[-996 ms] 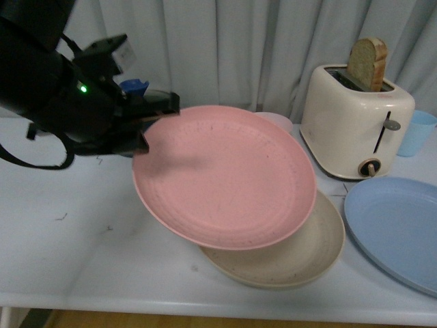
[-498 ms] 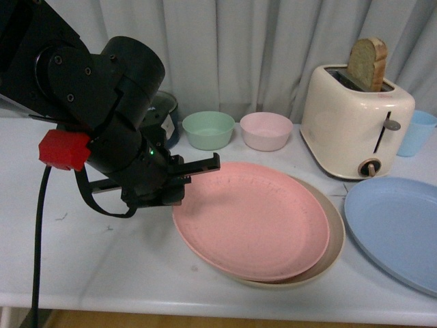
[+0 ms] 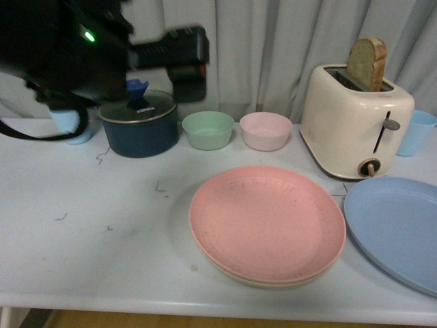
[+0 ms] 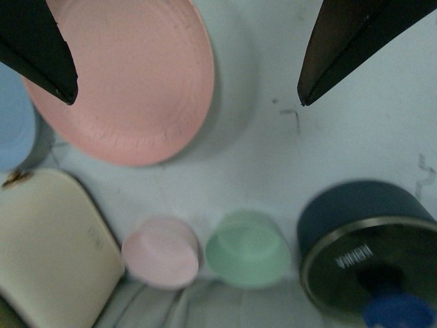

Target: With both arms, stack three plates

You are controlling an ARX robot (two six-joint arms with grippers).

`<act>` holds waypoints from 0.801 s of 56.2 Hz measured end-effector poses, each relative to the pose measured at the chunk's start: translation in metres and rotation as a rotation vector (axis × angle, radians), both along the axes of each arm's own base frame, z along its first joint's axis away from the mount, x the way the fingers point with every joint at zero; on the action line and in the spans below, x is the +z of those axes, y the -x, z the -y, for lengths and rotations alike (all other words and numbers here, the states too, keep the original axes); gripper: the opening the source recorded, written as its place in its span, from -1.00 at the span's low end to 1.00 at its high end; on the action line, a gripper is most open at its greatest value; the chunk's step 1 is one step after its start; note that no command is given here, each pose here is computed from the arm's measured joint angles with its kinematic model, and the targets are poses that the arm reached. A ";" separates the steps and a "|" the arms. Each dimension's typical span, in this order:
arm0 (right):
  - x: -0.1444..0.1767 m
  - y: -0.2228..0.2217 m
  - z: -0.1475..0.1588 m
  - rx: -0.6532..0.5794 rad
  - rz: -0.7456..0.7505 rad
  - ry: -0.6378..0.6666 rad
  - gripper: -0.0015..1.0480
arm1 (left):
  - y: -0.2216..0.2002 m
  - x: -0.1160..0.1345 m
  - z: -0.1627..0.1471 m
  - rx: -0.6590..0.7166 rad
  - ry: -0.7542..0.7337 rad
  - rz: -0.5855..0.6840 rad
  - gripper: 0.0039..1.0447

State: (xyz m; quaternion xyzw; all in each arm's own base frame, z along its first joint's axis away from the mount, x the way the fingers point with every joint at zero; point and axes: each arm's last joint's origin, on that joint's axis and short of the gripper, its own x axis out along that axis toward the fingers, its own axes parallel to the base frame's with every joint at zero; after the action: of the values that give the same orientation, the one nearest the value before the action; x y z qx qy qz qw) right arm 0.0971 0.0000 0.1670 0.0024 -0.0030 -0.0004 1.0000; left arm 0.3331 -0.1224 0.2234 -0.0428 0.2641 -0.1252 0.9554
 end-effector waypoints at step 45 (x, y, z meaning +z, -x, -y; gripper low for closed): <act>0.000 0.000 0.000 0.000 -0.001 0.000 0.87 | 0.141 -0.031 -0.099 0.254 -0.075 0.518 -0.97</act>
State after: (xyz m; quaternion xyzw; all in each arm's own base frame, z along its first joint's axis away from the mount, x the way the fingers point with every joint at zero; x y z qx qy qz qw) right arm 0.0971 0.0000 0.1669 0.0024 -0.0026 -0.0004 1.0000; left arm 0.1921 -0.0232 0.1924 -0.0066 0.0082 -0.0017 0.9999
